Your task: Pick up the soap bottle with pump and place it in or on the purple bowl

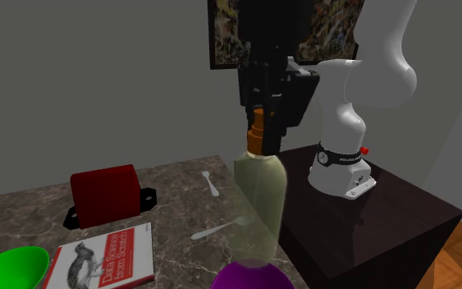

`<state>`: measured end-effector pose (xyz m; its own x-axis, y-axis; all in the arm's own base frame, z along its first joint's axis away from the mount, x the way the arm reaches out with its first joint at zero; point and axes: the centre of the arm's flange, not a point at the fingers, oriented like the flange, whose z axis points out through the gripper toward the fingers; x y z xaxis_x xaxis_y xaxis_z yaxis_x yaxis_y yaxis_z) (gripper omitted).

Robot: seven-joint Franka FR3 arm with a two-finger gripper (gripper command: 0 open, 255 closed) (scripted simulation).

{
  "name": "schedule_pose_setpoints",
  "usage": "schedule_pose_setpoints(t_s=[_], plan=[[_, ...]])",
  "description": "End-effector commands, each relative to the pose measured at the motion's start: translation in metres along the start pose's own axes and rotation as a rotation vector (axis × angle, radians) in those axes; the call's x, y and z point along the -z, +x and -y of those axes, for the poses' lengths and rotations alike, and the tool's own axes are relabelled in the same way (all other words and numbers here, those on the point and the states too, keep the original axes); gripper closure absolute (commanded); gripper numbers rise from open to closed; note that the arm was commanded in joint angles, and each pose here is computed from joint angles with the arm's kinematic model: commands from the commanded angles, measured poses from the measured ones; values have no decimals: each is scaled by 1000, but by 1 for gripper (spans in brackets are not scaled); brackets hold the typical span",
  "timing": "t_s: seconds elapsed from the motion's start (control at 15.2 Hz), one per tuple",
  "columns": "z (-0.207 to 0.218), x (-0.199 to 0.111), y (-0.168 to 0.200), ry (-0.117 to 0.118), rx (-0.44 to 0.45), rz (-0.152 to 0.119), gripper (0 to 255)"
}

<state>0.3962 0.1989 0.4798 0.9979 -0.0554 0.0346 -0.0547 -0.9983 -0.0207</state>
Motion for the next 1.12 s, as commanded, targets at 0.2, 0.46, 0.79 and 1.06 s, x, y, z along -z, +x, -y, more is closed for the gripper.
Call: schedule_pose_setpoints(t_s=[0.2,0.46,0.79,1.06], plan=[[12,-14,-5,0,-1,0,255],[11,-35,-5,0,-1,0,255],[11,-62,-6,0,-1,0,255],[10,-83,-7,0,-1,0,255]])
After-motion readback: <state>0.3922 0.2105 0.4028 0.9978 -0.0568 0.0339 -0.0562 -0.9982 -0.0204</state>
